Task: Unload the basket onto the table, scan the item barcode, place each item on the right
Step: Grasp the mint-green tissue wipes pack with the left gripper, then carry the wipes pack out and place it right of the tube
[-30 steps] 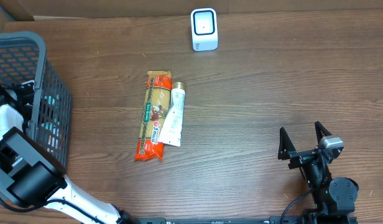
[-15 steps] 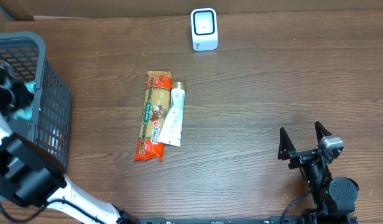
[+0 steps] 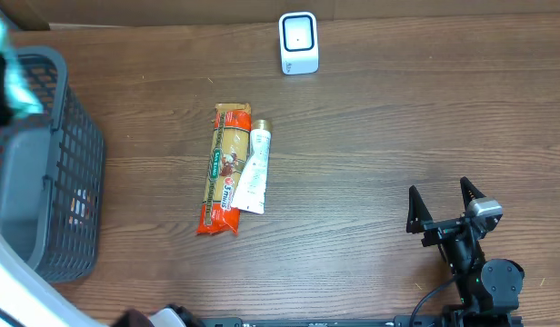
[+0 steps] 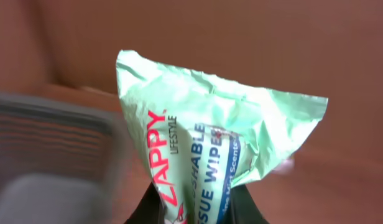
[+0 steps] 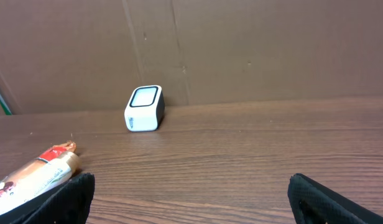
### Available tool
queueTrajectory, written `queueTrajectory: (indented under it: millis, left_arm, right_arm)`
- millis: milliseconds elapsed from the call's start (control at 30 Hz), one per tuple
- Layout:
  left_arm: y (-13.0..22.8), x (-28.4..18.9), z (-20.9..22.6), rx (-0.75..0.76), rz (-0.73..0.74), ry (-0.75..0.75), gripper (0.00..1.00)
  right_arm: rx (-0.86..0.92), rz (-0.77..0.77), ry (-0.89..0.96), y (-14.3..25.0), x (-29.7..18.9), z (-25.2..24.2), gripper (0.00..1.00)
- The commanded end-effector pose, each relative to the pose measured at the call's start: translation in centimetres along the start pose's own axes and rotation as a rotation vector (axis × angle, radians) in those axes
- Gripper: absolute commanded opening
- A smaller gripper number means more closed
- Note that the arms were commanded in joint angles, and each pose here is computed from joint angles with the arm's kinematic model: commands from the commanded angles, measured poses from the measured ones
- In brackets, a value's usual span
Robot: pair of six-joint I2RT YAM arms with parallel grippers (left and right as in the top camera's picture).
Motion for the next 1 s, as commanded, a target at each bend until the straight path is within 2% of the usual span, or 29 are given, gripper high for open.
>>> queueTrajectory:
  millis: [0, 200, 333, 467, 633, 800, 900, 967]
  left_arm:
    - [1.1, 1.8, -3.6, -0.027, 0.099, 0.172, 0.04]
    - [4.5, 6.5, -10.4, 0.089, 0.342, 0.286, 0.04]
    - [7.8, 10.6, -14.2, 0.11, 0.496, 0.264, 0.04]
    - [12.2, 15.1, -18.1, 0.109, 0.623, 0.291, 0.04]
    - [19.6, 20.7, -22.6, 0.13, 0.774, 0.311, 0.04]
    - [25.7, 24.8, -24.2, 0.139, 0.891, 0.18, 0.04]
    - [28.6, 26.8, -24.5, 0.143, 0.961, 0.153, 0.05]
    - [30.0, 27.8, -24.4, 0.145, 0.999, 0.136, 0.1]
  right_arm:
    - [0.001, -0.005, 0.0, 0.2, 0.0, 0.0, 1.0]
    - [0.001, -0.005, 0.0, 0.2, 0.0, 0.0, 1.0]
    - [0.001, -0.005, 0.0, 0.2, 0.0, 0.0, 1.0]
    - [0.001, -0.005, 0.0, 0.2, 0.0, 0.0, 1.0]
    - [0.001, -0.005, 0.0, 0.2, 0.0, 0.0, 1.0]
    - [0.001, -0.005, 0.0, 0.2, 0.0, 0.0, 1.0]
    - [0.001, -0.005, 0.0, 0.2, 0.0, 0.0, 1.0]
    - [0.001, -0.005, 0.0, 0.2, 0.0, 0.0, 1.0]
Point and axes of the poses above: each gripper's point midway between its finger pads, its own x axis out along the fingers, its own z axis along the line the jaws close on, y = z × x, the point moved 10 cm from there along -x, back along the fingers, and after that the axes turned 6 degrees about x, right-handed, at the moved point
